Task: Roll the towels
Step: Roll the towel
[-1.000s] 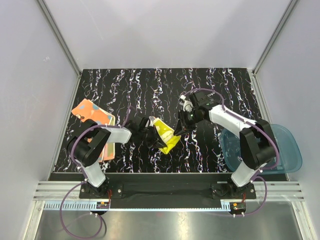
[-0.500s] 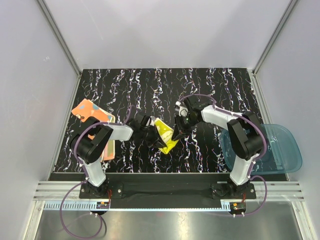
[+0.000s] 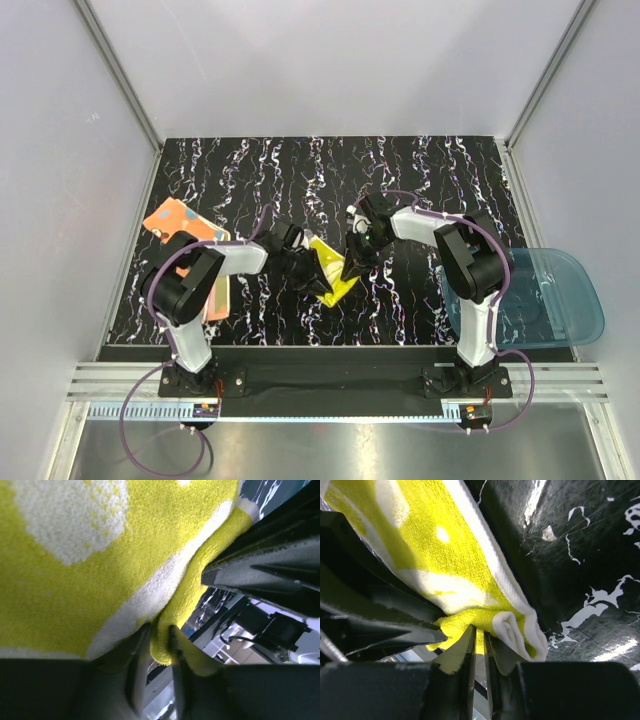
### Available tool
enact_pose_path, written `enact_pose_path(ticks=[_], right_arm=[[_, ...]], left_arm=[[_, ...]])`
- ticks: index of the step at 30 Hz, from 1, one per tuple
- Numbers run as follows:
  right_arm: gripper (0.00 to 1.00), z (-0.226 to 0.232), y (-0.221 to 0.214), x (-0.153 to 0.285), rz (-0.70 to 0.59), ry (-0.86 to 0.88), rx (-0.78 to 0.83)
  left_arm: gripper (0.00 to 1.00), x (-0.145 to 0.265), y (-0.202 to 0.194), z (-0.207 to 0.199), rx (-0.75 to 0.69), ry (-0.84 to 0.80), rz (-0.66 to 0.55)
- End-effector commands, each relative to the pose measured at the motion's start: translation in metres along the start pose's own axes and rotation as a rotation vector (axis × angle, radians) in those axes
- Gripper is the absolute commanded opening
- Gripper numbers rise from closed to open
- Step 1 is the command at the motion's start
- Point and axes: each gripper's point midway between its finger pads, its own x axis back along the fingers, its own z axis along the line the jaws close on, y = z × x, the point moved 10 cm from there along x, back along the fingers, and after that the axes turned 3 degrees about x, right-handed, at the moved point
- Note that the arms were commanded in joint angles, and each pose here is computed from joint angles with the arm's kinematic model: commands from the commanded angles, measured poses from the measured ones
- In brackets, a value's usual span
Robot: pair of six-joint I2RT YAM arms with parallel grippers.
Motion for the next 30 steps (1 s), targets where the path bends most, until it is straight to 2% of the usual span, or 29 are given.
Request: enact_pose_path(ticks=[1, 2, 3, 5, 6, 9, 12, 16, 21, 30], right_arm=[[0.18, -0.007, 0.006, -0.007, -0.014, -0.078, -0.004], [0.17, -0.008, 0.006, -0.007, -0.014, -0.088, -0.006], [0.18, -0.009, 0.005, -0.008, -0.009, -0.095, -0.012], [0.18, -0.009, 0.005, -0.008, -0.009, -0.096, -0.012], [0.18, -0.009, 0.004, -0.006, -0.011, -0.098, -0.015], [0.18, -0.007, 0.004, -0.006, -0.01, -0.097, -0.015], [0.18, -0.006, 0.006, -0.004, -0.012, -0.097, -0.015], [0.18, -0.003, 0.009, -0.001, -0.019, -0.096, -0.011], [0.18, -0.002, 0.009, 0.0, -0.017, -0.1, -0.014], [0.18, -0.002, 0.008, 0.001, -0.012, -0.093, -0.014]], left_arm=[[0.35, 0.019, 0.003, -0.006, -0.049, 0.101, -0.054], [0.35, 0.029, 0.003, -0.01, -0.098, 0.14, -0.096], [0.36, 0.037, 0.003, -0.004, -0.087, 0.266, -0.146], [0.36, 0.061, 0.005, -0.02, -0.156, 0.343, -0.267], [0.36, 0.07, 0.002, -0.018, -0.174, 0.469, -0.341], [0.36, 0.095, -0.003, -0.041, -0.295, 0.529, -0.493], [0.36, 0.092, -0.018, -0.064, -0.406, 0.436, -0.494], [0.36, 0.062, -0.043, -0.083, -0.532, 0.307, -0.409], [0.35, 0.028, -0.061, -0.105, -0.604, 0.18, -0.329], [0.35, -0.004, -0.046, -0.098, -0.646, 0.258, -0.335]])
